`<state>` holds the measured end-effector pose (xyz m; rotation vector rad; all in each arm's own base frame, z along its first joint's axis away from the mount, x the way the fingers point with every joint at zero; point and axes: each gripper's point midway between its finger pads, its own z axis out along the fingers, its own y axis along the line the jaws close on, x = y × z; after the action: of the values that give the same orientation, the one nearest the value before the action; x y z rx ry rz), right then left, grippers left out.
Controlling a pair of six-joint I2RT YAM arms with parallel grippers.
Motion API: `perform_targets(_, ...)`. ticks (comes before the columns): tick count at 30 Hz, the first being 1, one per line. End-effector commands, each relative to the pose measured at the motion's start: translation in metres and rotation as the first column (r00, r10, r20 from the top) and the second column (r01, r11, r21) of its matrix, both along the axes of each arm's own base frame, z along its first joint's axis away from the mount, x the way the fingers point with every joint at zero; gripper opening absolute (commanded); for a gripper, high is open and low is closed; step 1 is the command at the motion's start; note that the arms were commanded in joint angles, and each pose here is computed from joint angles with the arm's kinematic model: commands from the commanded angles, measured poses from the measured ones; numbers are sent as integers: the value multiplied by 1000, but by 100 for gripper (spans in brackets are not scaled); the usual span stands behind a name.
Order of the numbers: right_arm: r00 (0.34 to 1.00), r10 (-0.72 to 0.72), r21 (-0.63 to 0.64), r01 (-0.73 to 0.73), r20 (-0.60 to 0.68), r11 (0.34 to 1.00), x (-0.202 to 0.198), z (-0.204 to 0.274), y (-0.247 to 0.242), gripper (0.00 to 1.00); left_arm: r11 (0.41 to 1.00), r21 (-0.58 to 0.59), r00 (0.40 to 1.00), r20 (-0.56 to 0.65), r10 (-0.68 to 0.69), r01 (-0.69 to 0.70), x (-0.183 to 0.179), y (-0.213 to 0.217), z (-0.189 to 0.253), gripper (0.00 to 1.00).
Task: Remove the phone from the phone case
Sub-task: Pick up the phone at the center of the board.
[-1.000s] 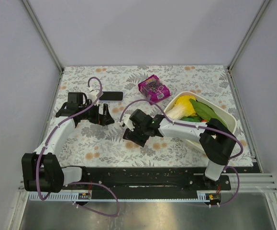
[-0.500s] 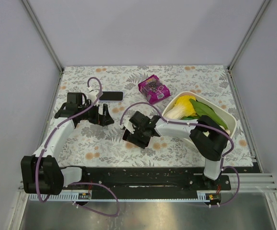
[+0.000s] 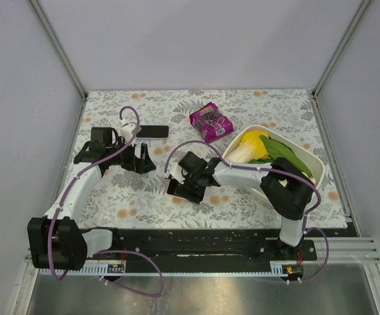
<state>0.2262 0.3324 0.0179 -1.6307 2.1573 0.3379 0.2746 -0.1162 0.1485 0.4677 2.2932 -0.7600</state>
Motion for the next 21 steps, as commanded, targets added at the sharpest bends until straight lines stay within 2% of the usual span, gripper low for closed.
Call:
perform_targets(1,992,68,-52,-74,-106,996,-26,-18,-13,83,1000,-7,996,86,-28,29,6,-2,22,99)
perform_targets(8,986,71,-66,-82,-151,995,-31,-23,-16,99,1000,-3,996,88,-29,29,5,-2,22,99)
perform_targets(15,984,48,-94,-65,-170,993,-29,-29,-16,100,1000,-1,995,93,-31,31,4,-2,23,99)
perform_targets(21,989,5,-128,-24,-150,992,-23,-38,-19,92,999,-6,994,100,-32,33,4,-2,26,99)
